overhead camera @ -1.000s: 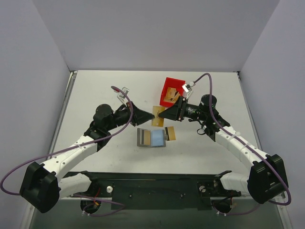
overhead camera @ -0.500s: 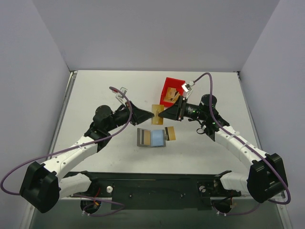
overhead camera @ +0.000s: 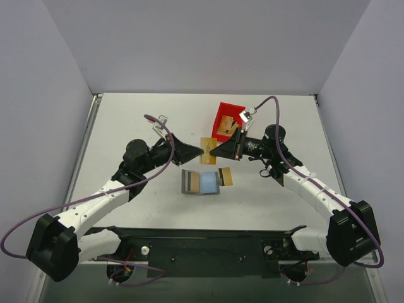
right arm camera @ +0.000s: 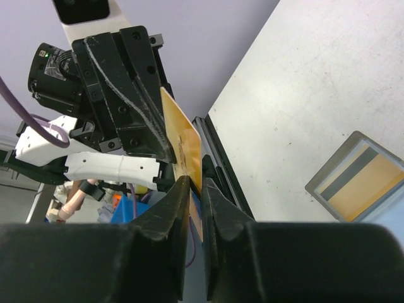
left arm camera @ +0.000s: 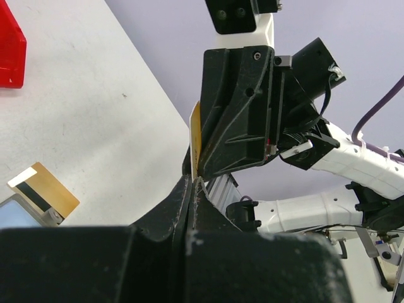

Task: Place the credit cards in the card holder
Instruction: Pick up the credit card at the corner of the board, then insert the credit card into the card holder.

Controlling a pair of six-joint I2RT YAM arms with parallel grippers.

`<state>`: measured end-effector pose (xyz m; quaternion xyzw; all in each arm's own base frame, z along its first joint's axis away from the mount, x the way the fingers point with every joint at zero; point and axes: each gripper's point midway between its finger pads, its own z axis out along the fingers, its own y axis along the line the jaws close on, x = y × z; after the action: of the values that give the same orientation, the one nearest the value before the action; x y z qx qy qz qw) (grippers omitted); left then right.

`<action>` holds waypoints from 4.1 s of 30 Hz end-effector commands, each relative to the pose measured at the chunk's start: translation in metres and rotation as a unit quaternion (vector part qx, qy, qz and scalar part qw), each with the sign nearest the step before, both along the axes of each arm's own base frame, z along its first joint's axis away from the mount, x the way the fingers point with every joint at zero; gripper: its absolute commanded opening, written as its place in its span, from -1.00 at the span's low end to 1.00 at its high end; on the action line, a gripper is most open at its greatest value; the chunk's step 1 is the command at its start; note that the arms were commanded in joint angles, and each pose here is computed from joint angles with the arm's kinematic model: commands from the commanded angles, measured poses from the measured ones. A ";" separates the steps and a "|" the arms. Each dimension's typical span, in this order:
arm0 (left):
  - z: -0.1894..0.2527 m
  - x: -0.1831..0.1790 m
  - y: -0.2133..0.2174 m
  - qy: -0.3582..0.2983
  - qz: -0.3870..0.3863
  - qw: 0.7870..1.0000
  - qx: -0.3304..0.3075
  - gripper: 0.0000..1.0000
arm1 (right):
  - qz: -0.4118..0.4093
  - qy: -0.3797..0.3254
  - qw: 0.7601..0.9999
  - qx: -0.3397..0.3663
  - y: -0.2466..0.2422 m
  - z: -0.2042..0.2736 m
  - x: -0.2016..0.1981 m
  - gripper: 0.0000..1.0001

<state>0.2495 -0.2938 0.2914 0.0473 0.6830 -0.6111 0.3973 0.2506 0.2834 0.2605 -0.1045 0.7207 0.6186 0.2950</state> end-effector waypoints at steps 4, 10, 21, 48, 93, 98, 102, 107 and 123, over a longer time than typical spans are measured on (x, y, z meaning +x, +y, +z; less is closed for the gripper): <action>0.011 0.001 -0.001 -0.021 -0.001 1.000 -0.011 -1.00 | 0.021 -0.044 0.999 0.011 0.004 0.014 -0.005 -1.00; 0.005 0.006 0.003 -0.013 0.013 1.000 -0.002 -0.16 | 0.000 -0.047 0.999 -0.017 -0.001 0.009 0.002 -1.00; -0.027 0.043 0.041 -0.005 0.107 0.987 0.118 0.68 | -0.111 0.011 0.963 -0.244 -0.048 -0.056 0.028 -1.00; -0.131 0.040 -0.007 -0.015 0.100 0.941 0.323 -1.00 | -0.080 0.167 0.906 -0.381 -0.038 -0.171 0.020 -1.00; -0.186 0.033 -0.027 0.030 0.056 0.934 0.350 -1.00 | -0.073 0.201 0.850 -0.481 -0.047 -0.211 0.010 -1.00; -0.189 0.033 -0.029 0.034 0.054 0.934 0.351 -1.00 | -0.070 0.206 0.849 -0.481 -0.046 -0.215 0.009 -1.00; -0.192 0.032 -0.029 0.037 0.052 0.933 0.354 -1.00 | -0.067 0.212 0.847 -0.483 -0.045 -0.219 0.008 -1.00; -0.195 0.032 -0.030 0.038 0.048 0.933 0.355 -1.00 | -0.068 0.214 0.845 -0.486 -0.046 -0.222 0.008 -1.00; -0.232 0.014 -0.055 0.065 0.009 0.937 0.344 -1.00 | -0.073 0.218 0.835 -0.499 -0.054 -0.227 0.005 -1.00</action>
<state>0.2573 -0.3310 0.0459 0.1448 0.8949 -0.3027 0.2941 0.2601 0.2362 0.0369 -0.0498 0.9781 0.1804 0.0910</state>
